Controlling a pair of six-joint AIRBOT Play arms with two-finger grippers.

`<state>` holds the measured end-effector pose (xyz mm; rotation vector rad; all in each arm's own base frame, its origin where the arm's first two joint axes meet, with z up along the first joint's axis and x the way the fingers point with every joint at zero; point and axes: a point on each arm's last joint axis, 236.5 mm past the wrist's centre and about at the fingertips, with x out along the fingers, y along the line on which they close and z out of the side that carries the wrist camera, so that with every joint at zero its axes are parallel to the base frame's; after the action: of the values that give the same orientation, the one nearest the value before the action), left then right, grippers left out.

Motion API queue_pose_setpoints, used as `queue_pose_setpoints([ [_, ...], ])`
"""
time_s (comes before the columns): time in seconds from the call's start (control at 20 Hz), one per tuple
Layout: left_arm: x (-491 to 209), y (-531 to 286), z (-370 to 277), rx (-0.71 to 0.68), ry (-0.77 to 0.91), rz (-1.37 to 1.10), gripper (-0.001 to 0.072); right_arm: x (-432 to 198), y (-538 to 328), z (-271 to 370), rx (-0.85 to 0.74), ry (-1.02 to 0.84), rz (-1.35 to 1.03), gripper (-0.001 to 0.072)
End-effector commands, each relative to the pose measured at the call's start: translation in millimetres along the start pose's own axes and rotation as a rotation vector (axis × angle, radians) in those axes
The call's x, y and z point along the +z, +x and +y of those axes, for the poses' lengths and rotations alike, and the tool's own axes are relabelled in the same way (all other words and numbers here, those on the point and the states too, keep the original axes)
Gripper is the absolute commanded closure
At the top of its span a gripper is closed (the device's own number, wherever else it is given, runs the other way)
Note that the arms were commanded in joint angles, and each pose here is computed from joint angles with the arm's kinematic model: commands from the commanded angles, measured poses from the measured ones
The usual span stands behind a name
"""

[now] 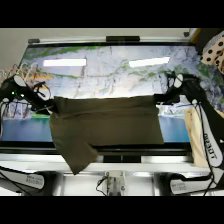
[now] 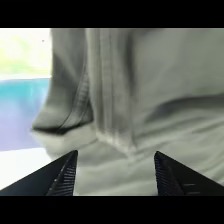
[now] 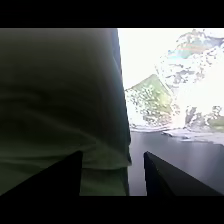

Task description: Fold the shirts.

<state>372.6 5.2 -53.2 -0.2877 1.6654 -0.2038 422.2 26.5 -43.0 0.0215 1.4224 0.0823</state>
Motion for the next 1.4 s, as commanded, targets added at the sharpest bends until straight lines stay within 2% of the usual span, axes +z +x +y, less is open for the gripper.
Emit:
queue_pose_setpoints([
  [0.0, -13, -49, 2, -0.009, -0.006, -0.013, 0.0169, -34, -42, -17, -0.031, -0.091, 0.181, 0.0201],
  [0.05, -25, -61, 7, -0.012, -0.027, -0.021, 0.0246, -47, -52, -22, -0.007, -0.070, 0.220, 0.0201],
  [0.1, -38, -66, 7, -0.039, -0.052, -0.029, 0.0262, -58, -61, -26, 0.029, -0.032, 0.236, 0.0201],
  [0.25, -97, -33, -16, -0.248, -0.131, -0.053, 0.0259, -84, -75, -38, 0.106, 0.080, 0.196, 0.0201],
  [0.35, -137, 10, -23, -0.313, -0.214, -0.067, 0.0258, -103, -76, -45, 0.124, 0.139, 0.168, 0.0201],
  [0.55, -196, 64, -26, -0.324, -0.248, 0.002, 0.0258, -125, -76, -42, 0.136, 0.164, 0.155, 0.0201],
  [0.85, -195, 77, -20, -0.282, -0.219, -0.005, 0.0258, -120, -75, -37, 0.158, 0.173, 0.133, 0.0201],
  [1.35, -208, 83, -37, -0.287, -0.125, 0.077, 0.0261, -122, -75, -37, 0.155, 0.172, 0.138, 0.0201],
])
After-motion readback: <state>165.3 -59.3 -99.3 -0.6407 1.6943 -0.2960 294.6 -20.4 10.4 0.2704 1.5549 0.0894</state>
